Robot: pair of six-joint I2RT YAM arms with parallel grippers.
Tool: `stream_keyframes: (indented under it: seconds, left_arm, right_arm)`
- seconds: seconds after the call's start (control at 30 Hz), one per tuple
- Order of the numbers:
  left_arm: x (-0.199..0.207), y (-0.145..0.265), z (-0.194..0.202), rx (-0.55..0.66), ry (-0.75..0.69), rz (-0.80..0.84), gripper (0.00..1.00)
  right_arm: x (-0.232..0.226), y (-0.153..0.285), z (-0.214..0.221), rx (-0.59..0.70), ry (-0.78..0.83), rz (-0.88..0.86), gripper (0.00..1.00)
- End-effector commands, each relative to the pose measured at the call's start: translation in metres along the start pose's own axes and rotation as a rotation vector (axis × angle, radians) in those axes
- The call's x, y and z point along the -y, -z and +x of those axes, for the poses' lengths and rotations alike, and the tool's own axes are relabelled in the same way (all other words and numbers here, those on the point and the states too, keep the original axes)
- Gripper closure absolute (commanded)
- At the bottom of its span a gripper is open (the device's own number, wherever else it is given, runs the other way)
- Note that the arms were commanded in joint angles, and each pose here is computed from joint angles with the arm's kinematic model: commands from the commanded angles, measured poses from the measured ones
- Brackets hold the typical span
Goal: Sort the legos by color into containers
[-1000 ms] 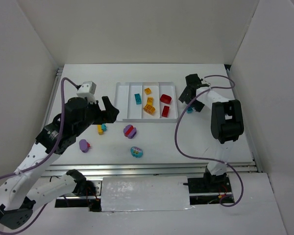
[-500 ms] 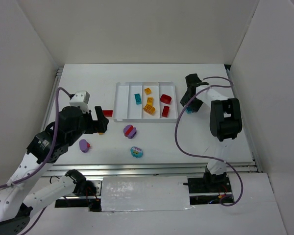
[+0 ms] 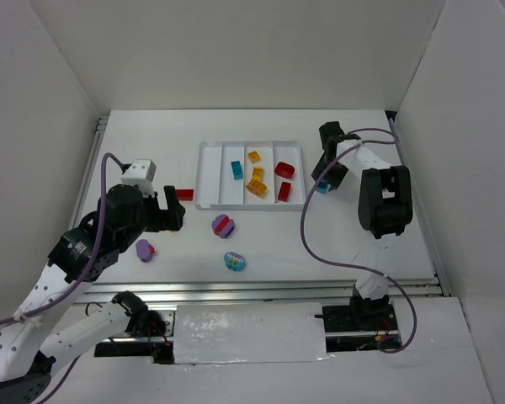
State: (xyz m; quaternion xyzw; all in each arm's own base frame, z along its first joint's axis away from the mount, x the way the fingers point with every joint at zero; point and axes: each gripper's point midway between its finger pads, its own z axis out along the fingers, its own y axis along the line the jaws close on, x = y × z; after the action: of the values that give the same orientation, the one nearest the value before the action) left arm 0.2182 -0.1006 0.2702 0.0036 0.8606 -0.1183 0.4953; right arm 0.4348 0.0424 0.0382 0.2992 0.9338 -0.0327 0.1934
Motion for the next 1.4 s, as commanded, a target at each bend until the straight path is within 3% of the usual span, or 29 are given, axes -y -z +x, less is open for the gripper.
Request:
stream_keyframes:
  seconds: [0.0,0.17,0.27,0.43,0.5,0.57,0.67,0.8,0.97,1.0,1.17,1.37]
  left_arm:
    - [0.000,-0.002,-0.005,0.037,-0.021,0.005,0.00]
    - [0.004,-0.004,-0.004,0.034,-0.023,0.025,0.00]
    - [0.005,-0.004,-0.005,0.039,-0.023,0.033,0.00]
    - [0.004,-0.003,-0.005,0.043,-0.031,0.039,0.00]
    - [0.003,-0.002,-0.005,0.049,-0.033,0.035,0.00]
    - [0.001,-0.003,-0.002,0.049,-0.037,0.028,0.01]
    - [-0.004,-0.005,-0.002,0.056,-0.031,0.009,0.01]
    - [-0.024,-0.006,-0.004,0.078,0.030,-0.085,0.00]
    - [-0.056,-0.003,-0.011,0.118,0.112,-0.228,0.00]
    - [-0.061,-0.002,-0.012,0.126,0.128,-0.244,0.01]
    - [-0.066,-0.006,-0.008,0.108,0.132,-0.263,0.00]
    - [-0.067,-0.011,-0.006,0.095,0.134,-0.273,0.01]
  right_arm:
    - [0.006,0.001,0.001,-0.043,0.025,0.026,0.41]
    - [0.004,-0.001,0.000,-0.070,0.041,0.045,0.28]
    - [0.004,-0.001,0.000,-0.073,0.038,0.046,0.29]
    - [0.002,-0.003,-0.003,-0.078,0.044,0.047,0.52]
    - [0.001,-0.002,-0.004,-0.081,0.054,0.040,0.71]
    - [0.001,-0.002,-0.005,-0.080,0.065,0.036,1.00]
    - [0.004,0.001,-0.010,-0.038,0.058,0.038,1.00]
    - [-0.007,0.048,-0.015,0.144,0.040,-0.037,1.00]
    - [-0.077,0.122,0.003,0.309,0.133,-0.205,1.00]
    - [-0.093,0.125,0.026,0.279,0.203,-0.202,1.00]
    - [-0.168,0.155,0.056,0.303,0.328,-0.287,1.00]
    - [-0.240,0.139,0.112,0.278,0.460,-0.340,1.00]
